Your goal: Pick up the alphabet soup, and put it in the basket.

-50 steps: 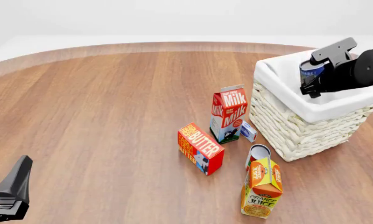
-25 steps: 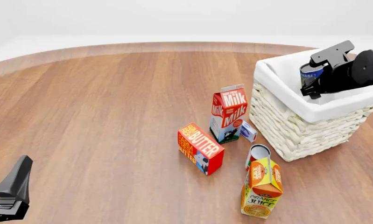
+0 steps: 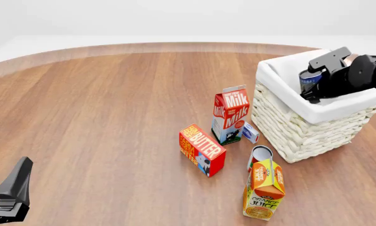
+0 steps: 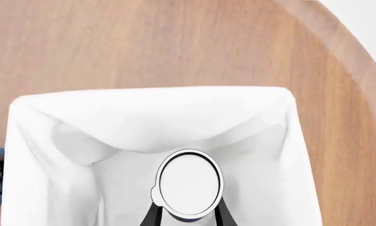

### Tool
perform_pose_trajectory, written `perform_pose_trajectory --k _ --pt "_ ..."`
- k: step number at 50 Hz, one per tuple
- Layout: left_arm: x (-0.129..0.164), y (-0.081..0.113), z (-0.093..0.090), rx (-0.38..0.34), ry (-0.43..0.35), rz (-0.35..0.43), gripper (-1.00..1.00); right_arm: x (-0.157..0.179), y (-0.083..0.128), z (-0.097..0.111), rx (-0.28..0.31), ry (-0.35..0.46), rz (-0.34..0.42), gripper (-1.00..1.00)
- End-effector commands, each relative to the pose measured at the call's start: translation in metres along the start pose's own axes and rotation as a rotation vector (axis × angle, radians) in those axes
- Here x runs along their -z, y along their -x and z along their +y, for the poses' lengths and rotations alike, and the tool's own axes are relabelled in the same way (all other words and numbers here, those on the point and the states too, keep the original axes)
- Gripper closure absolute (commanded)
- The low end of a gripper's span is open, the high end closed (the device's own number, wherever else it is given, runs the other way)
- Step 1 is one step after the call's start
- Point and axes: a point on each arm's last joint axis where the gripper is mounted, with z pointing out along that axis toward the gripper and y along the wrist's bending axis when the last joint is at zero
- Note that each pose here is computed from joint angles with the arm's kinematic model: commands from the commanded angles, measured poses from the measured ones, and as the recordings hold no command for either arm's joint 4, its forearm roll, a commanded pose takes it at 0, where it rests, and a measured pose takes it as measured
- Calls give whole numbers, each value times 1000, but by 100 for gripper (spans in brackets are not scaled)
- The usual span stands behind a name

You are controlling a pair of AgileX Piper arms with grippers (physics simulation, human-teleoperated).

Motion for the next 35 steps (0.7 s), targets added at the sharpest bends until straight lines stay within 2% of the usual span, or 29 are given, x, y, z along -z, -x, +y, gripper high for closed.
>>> perform_pose_trajectory --k 1,22,23,35 --pt "0 0 0 0 0 0 -100 -4 -1 1 -26 3 2 100" --pt "0 0 0 0 0 0 -100 -7 -4 -2 -34 -1 9 100" --pt "0 0 0 0 0 0 -100 -7 -3 -5 -48 -5 10 -100" --pt "0 0 0 0 0 0 -100 -3 -1 -7 -45 -14 -4 -100"
